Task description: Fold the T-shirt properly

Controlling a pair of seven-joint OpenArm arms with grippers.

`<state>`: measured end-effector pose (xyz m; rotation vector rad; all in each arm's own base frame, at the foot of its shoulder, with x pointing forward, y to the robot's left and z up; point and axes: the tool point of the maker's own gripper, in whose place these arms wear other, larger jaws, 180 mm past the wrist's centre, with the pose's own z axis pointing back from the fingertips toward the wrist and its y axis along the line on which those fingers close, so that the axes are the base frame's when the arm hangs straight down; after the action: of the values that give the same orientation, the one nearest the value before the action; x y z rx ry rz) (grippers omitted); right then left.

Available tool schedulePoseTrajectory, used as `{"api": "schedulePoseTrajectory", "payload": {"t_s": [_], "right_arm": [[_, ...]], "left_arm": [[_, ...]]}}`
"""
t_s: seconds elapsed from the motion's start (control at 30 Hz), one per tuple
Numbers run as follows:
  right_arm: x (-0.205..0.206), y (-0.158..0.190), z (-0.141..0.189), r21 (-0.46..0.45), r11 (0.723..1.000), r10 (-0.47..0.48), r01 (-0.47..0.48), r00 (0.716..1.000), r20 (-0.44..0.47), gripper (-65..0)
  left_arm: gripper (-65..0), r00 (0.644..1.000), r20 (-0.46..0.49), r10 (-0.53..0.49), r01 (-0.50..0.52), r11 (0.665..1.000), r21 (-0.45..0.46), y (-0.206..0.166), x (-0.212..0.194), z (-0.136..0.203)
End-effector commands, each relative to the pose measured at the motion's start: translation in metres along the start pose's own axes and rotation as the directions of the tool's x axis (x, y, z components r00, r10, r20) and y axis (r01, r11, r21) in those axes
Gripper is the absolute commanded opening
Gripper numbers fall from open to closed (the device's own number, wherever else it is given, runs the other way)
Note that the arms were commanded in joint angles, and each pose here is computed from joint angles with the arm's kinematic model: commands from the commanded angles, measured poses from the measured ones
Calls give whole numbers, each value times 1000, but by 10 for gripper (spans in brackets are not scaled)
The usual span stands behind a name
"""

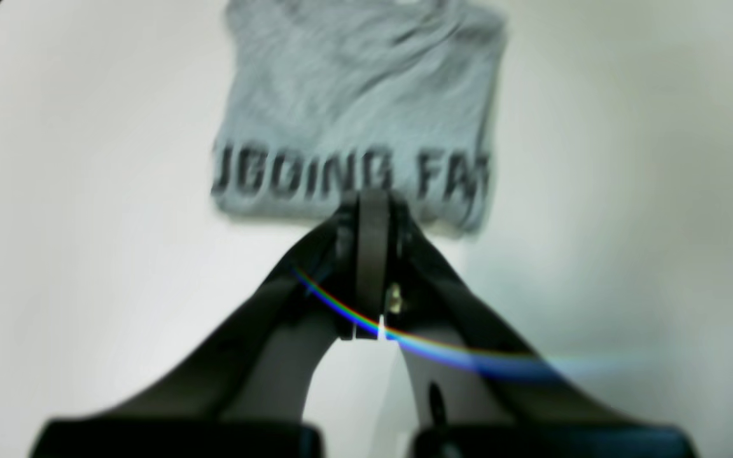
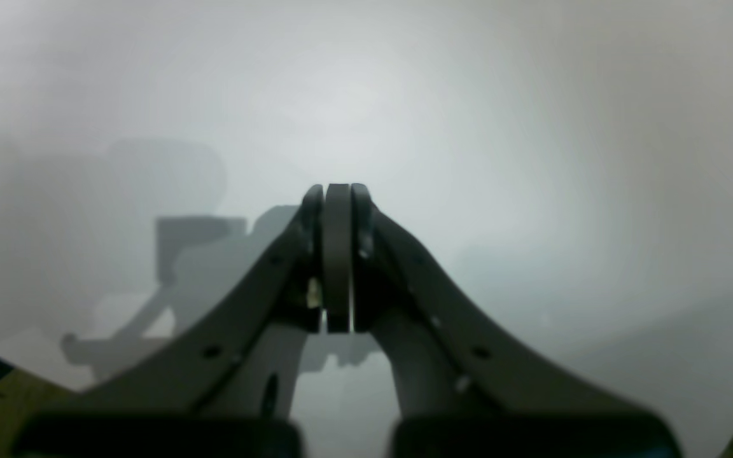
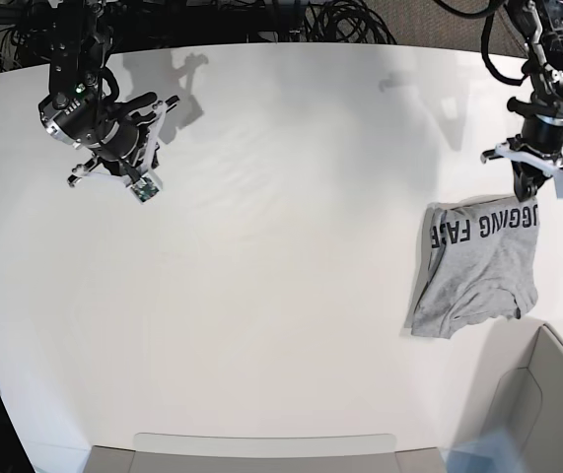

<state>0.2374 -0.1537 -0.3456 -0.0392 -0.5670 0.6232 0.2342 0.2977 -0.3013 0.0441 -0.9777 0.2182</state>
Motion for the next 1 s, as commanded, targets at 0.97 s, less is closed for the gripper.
{"api": "schedulePoseTrajectory", "payload": {"t_s": [0.97], "right_arm": [[-191,179,66,310,884,-268,351,922,-279,-650]], "left_arm": [[-650,764,-634,-122,155,988,-4,16,-273,139]]}}
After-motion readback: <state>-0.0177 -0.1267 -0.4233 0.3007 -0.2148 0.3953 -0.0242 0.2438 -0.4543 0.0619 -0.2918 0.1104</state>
